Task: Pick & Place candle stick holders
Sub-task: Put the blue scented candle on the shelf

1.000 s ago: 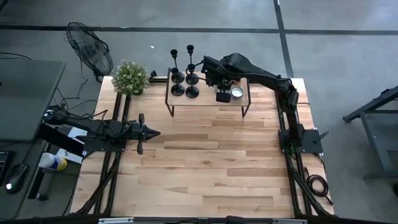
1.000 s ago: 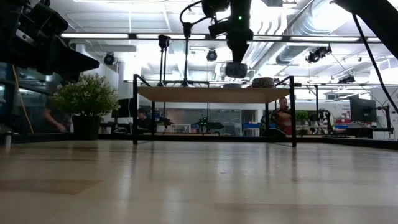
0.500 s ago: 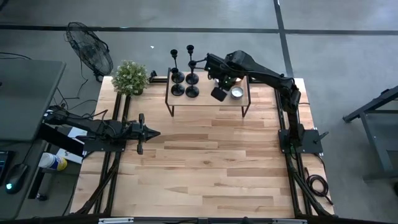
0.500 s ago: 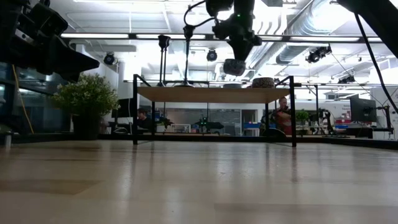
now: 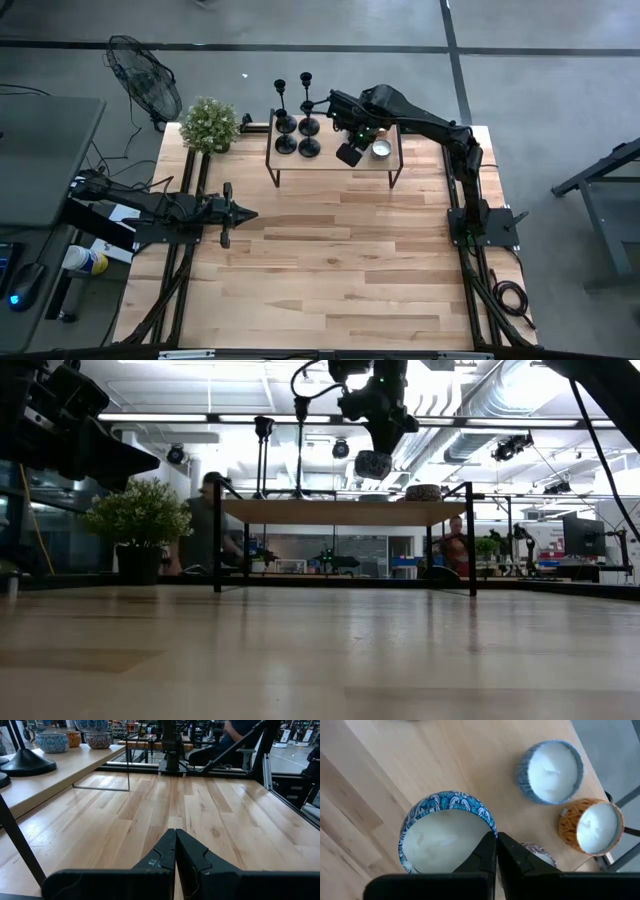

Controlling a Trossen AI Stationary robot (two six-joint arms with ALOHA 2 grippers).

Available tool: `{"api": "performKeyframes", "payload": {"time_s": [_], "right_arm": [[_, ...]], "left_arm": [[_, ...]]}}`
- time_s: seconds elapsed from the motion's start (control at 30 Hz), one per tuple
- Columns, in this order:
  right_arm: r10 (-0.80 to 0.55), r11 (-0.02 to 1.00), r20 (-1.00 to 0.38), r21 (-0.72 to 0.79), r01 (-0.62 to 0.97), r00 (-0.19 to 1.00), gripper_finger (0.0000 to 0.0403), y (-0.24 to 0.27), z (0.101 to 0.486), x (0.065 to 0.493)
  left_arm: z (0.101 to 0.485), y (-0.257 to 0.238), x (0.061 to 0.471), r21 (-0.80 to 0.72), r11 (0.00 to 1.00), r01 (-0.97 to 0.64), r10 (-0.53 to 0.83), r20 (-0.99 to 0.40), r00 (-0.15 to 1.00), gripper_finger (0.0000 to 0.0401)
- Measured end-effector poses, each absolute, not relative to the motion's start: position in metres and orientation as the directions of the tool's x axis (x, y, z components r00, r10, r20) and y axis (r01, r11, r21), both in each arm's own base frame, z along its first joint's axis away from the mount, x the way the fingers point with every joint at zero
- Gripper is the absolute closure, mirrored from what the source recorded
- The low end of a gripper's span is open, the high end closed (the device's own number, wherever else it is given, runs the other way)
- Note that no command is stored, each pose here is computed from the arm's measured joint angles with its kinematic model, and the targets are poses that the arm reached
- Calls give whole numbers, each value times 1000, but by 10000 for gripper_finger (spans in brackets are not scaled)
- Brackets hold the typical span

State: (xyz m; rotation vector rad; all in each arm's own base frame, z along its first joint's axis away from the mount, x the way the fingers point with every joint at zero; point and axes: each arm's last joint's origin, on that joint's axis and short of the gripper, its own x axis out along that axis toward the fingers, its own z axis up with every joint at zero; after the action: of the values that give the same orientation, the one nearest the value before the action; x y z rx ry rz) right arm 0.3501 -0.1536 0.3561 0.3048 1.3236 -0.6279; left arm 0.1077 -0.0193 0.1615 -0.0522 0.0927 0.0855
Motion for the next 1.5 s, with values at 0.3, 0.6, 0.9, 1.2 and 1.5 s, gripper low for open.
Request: {"api": "performKeyframes", "payload": {"time_s": [0.3, 0.6, 0.9, 1.2, 1.5], "right_arm": [[-255, 823, -957, -140, 550, 139, 403, -140, 363, 350], [-268, 785, -946, -103, 611, 185, 403, -128, 379, 342], [-219, 629, -955, 18, 777, 199, 403, -146, 380, 334], [-223, 523, -961, 21, 852, 161, 403, -171, 374, 321], [-170, 444, -980, 17, 896, 103, 403, -181, 347, 321]], "left_arm": [[161, -19, 108, -48, 995, -87, 82, -95, 992, 401], [161, -19, 108, -48, 995, -87, 82, -95, 992, 401], [162, -19, 108, -48, 995, -87, 82, -95, 992, 401], [162, -19, 108, -48, 995, -87, 82, -95, 992, 401], [162, -19, 108, -48, 995, -87, 82, -95, 992, 401]]}}
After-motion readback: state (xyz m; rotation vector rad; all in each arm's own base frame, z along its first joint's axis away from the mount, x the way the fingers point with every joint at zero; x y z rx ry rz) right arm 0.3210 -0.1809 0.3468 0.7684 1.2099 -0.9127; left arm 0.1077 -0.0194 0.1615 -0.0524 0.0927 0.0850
